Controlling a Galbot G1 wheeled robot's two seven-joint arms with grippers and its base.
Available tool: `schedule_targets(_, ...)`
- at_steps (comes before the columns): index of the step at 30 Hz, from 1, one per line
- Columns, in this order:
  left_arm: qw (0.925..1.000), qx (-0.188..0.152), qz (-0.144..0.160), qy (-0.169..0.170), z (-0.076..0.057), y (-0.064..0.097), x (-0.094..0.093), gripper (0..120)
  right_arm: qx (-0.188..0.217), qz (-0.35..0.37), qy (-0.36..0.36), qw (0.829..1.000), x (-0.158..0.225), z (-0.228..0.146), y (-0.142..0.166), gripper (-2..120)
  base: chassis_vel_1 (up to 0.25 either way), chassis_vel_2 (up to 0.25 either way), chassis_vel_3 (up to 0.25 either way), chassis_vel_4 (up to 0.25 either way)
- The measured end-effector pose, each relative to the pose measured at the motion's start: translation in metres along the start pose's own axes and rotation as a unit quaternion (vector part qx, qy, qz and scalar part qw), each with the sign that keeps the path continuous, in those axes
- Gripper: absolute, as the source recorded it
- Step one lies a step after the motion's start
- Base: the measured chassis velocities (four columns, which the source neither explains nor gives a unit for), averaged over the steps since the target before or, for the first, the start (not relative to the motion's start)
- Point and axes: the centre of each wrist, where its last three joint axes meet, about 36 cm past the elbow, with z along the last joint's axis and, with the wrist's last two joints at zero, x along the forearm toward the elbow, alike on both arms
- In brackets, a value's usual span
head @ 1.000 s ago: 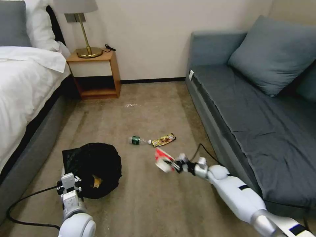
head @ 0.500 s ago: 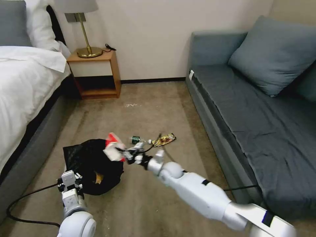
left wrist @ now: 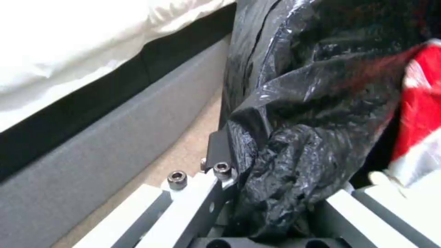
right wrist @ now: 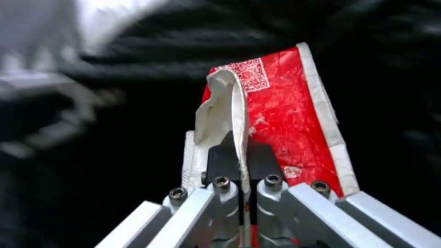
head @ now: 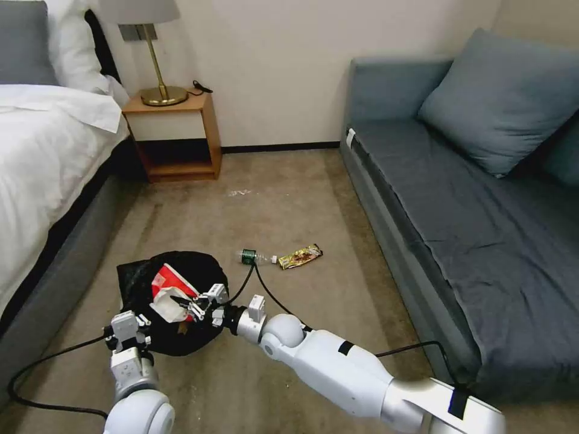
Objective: Pick up the trash bin, then pick up the garbage on the floor and place it into the trash bin.
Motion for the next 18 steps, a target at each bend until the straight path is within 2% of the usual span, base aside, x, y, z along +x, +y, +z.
schedule_targets(3,1.0,0.001,-0.002,-0.001,0.0,0.002,0.0,3,0.017,0.024,0.006,1.0,0.006,0.008,0.001,11,0.0,0.0,0.0,0.0)
schedule_targets(6,1.0,0.001,-0.003,-0.003,-0.001,0.003,-0.001,3,0.025,0.021,0.01,0.999,0.01,0.011,0.003,19,0.0,0.0,0.0,0.0)
schedule_targets(9,1.0,0.002,-0.003,-0.005,-0.001,0.003,-0.002,3,0.035,0.013,0.011,0.999,0.013,0.012,0.007,33,0.0,0.0,0.0,0.0)
schedule_targets(10,1.0,0.002,-0.003,-0.005,-0.001,0.003,-0.002,3,0.035,0.013,0.011,0.999,0.013,0.012,0.007,33,0.0,0.0,0.0,0.0)
schedule_targets(14,1.0,0.003,-0.006,-0.004,0.001,0.002,-0.005,3,0.047,0.005,0.008,0.999,0.015,0.012,0.008,53,0.0,0.0,0.0,0.0)
schedule_targets(15,1.0,0.003,-0.006,-0.004,0.001,0.002,-0.005,3,0.047,0.005,0.008,0.999,0.015,0.012,0.008,53,0.0,0.0,0.0,0.0)
schedule_targets(18,0.9999,0.003,-0.014,-0.004,0.004,0.004,-0.009,3,0.058,0.0,0.003,0.998,0.02,0.011,0.005,67,0.0,0.0,0.0,0.0)
